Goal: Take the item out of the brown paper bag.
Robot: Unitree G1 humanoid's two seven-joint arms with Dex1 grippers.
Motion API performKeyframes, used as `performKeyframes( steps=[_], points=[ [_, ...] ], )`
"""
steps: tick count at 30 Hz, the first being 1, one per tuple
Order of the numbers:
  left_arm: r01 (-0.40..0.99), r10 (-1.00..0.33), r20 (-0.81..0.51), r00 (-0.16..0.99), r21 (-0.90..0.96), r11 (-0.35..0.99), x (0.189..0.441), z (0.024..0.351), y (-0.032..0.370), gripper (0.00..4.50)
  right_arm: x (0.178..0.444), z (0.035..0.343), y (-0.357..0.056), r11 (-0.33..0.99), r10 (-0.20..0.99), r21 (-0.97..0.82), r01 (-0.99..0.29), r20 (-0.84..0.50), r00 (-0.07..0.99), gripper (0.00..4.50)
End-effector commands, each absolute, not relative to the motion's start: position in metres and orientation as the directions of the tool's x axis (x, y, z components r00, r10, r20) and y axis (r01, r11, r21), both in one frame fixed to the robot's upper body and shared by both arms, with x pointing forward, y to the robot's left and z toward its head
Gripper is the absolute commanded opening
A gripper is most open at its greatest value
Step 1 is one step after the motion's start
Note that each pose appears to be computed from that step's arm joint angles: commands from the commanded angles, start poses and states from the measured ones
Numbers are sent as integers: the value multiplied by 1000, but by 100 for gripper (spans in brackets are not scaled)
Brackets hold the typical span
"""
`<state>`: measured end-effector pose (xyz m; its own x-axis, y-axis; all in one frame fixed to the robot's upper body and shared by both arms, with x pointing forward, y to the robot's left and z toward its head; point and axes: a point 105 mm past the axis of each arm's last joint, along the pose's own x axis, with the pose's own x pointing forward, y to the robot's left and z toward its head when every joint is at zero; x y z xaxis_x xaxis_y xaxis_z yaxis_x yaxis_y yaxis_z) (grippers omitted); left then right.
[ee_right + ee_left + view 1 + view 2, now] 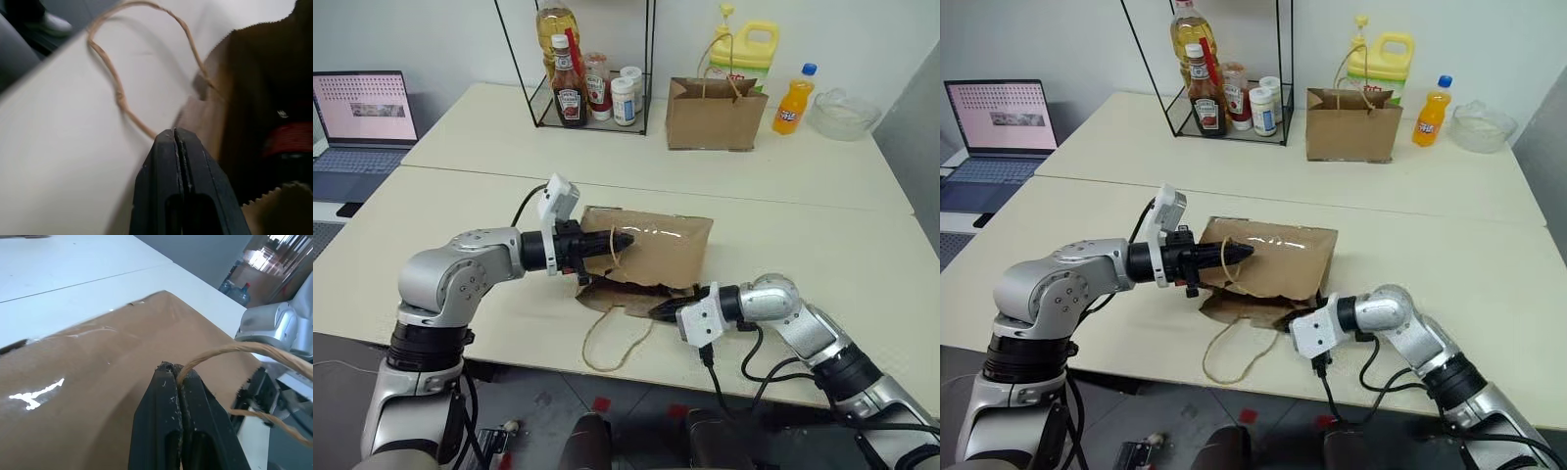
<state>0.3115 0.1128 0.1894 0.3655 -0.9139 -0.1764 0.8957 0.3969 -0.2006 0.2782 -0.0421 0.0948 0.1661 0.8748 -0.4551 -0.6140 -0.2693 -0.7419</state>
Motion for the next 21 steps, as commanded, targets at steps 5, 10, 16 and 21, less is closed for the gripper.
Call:
performKeyframes(
  steps=[5,10,16,21],
  points=[
    [903,-920,-152,362,-186,386,308,198,113,0,281,88,-52,-371,874,-854,-365,-454,174,230],
    [903,-920,-152,362,-187,387,307,198,113,0,279,81,-62,-424,862,-853,-304,-483,155,290],
    [903,-921,-150,360,-193,384,306,196,112,0,281,74,-69,-481,838,-843,-240,-523,157,290],
    [902,-921,-149,359,-197,383,305,196,111,0,287,64,-62,-526,808,-828,-192,-557,192,290]
  ],
)
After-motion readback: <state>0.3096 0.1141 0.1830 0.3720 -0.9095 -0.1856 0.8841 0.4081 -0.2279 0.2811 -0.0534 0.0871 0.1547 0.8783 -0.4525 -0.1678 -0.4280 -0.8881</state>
